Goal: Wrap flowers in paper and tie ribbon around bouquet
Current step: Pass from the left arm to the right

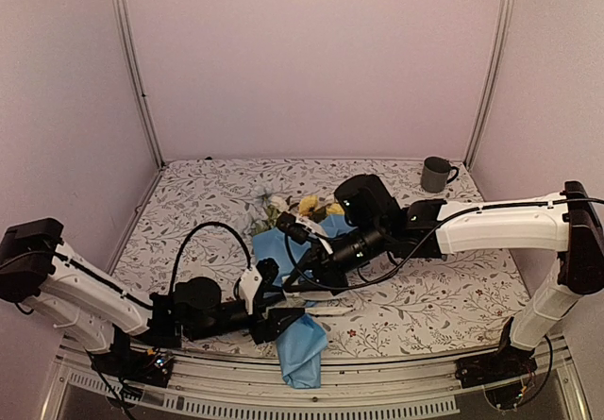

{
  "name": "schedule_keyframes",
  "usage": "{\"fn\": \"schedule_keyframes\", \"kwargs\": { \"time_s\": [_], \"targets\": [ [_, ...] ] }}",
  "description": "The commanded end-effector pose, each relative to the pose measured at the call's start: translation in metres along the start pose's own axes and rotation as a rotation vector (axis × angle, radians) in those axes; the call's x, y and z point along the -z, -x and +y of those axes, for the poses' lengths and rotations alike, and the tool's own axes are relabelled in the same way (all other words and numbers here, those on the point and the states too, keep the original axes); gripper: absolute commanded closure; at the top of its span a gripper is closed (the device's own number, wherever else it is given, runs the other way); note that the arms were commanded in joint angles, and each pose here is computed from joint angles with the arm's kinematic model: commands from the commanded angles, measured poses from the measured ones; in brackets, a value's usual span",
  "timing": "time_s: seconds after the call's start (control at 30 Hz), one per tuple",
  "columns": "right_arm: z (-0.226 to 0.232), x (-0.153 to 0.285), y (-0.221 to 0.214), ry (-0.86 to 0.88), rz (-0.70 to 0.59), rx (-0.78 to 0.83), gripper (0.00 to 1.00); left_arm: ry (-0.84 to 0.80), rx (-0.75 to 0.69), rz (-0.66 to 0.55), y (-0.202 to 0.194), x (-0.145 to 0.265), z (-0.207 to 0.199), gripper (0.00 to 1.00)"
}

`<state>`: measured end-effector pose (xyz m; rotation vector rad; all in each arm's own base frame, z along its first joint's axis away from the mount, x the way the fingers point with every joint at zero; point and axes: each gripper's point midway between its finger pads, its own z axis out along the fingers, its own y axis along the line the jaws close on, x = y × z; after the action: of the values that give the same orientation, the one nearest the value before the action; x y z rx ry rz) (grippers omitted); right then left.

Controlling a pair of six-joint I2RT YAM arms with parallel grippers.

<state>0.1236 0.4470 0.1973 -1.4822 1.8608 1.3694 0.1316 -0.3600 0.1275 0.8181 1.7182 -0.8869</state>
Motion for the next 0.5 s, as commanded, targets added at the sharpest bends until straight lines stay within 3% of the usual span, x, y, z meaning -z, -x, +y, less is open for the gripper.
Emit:
{"fn": "schedule_keyframes", "kwargs": {
  "time_s": [0.0, 0.2, 0.37, 0.47],
  "targets": [
    [-0.022, 0.01, 0.004, -0.083, -0.039, -0.053, 1.0, 0.133, 0.092, 0.177, -0.001, -0.002, 0.02, 0.32],
    [-0.032, 0.007, 0.005, -0.109, -0.041, -0.079, 1.0, 0.294, 0.199, 0.291, 0.011, 0.026, 0.047, 0.29],
    [-0.03, 0.004, 0.005, -0.084, -0.038, -0.084, 1.0, 0.571, 0.49, 0.285, 0.002, 0.082, 0.124, 0.3],
    [-0.028, 0.003, 0.006, -0.072, -0.039, -0.083, 1.0, 0.762, 0.568, 0.364, -0.015, 0.12, 0.172, 0.36]
  ]
}}
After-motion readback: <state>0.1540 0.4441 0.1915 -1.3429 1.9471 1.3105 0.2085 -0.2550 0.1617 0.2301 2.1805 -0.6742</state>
